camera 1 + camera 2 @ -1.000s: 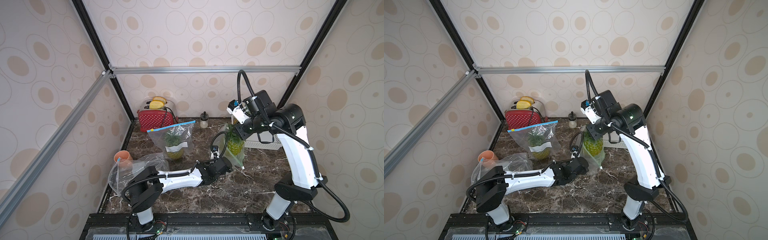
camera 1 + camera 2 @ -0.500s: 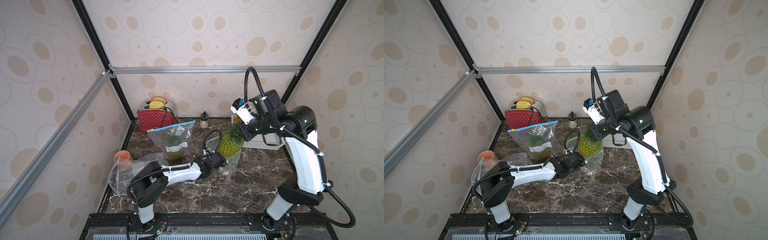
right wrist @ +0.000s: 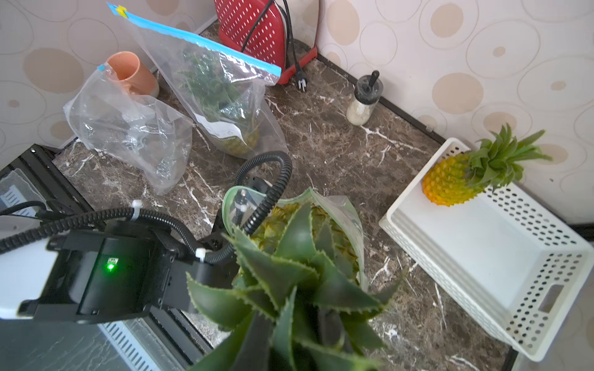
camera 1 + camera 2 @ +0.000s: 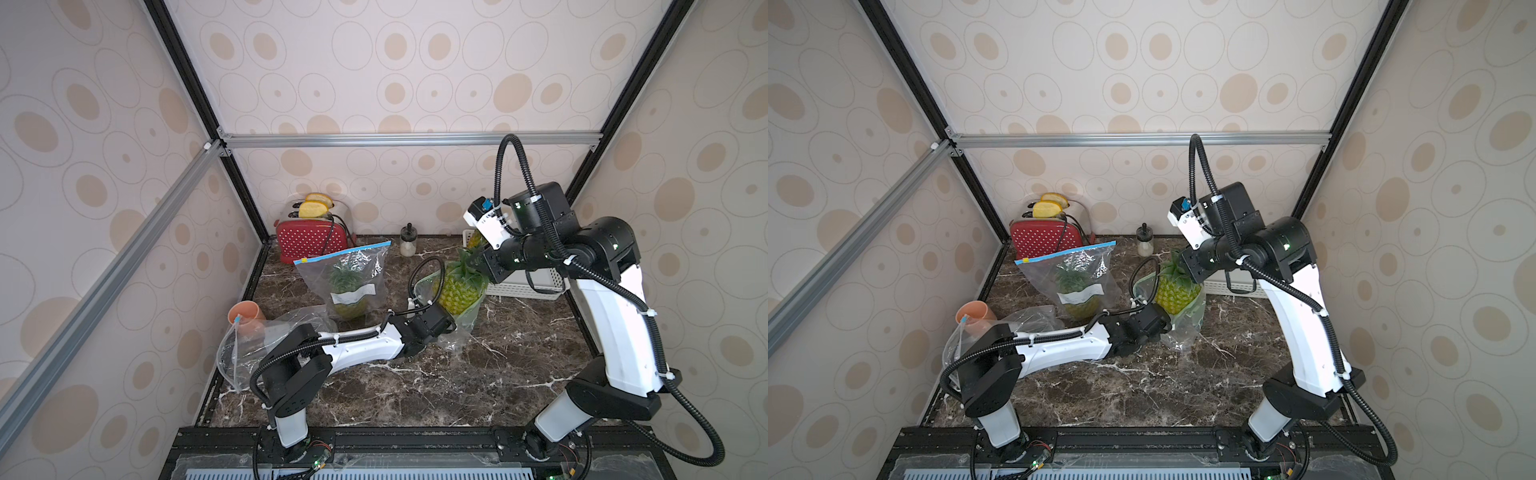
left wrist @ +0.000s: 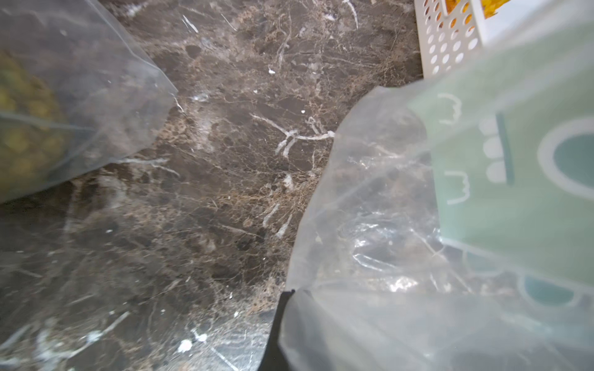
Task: Open the zip-top bag and take out the pineapple
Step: Pick up the pineapple from the zipper food storage bag.
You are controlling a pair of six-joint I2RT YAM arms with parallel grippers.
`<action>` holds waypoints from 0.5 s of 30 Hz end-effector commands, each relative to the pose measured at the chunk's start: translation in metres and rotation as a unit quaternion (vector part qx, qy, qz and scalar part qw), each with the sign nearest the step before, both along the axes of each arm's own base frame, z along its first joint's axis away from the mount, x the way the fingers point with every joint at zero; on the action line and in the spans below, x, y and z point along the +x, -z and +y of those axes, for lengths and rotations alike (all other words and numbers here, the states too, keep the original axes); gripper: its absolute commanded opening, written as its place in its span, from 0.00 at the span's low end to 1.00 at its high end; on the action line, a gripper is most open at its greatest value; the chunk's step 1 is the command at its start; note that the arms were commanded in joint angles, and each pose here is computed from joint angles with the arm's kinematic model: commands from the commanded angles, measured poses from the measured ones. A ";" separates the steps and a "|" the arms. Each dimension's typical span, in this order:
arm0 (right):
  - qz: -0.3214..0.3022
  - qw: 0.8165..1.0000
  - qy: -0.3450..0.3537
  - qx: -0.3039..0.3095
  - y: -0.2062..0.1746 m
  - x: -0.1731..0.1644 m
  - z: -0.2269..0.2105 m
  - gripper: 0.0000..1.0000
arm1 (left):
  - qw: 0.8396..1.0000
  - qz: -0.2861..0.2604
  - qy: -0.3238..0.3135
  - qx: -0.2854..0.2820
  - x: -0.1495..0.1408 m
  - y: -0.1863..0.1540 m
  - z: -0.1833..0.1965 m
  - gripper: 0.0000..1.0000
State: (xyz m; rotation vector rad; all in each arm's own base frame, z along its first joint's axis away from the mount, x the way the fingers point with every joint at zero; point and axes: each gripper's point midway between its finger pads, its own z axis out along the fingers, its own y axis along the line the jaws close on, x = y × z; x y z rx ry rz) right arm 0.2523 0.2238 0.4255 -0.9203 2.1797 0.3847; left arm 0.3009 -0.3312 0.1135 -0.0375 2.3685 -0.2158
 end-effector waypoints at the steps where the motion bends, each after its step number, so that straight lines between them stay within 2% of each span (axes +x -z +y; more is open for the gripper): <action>1: -0.041 0.996 -0.021 0.081 -0.033 0.010 0.025 0.00 | 0.999 -0.026 -0.001 0.045 0.001 -0.023 0.001 0.00; 9: -0.051 0.992 -0.036 0.109 -0.044 0.008 0.034 0.00 | 0.993 -0.049 -0.006 0.104 -0.001 -0.044 0.009 0.00; 15: -0.073 0.987 -0.048 0.133 -0.064 -0.005 0.028 0.00 | 0.985 -0.026 -0.016 0.170 -0.002 -0.033 0.022 0.00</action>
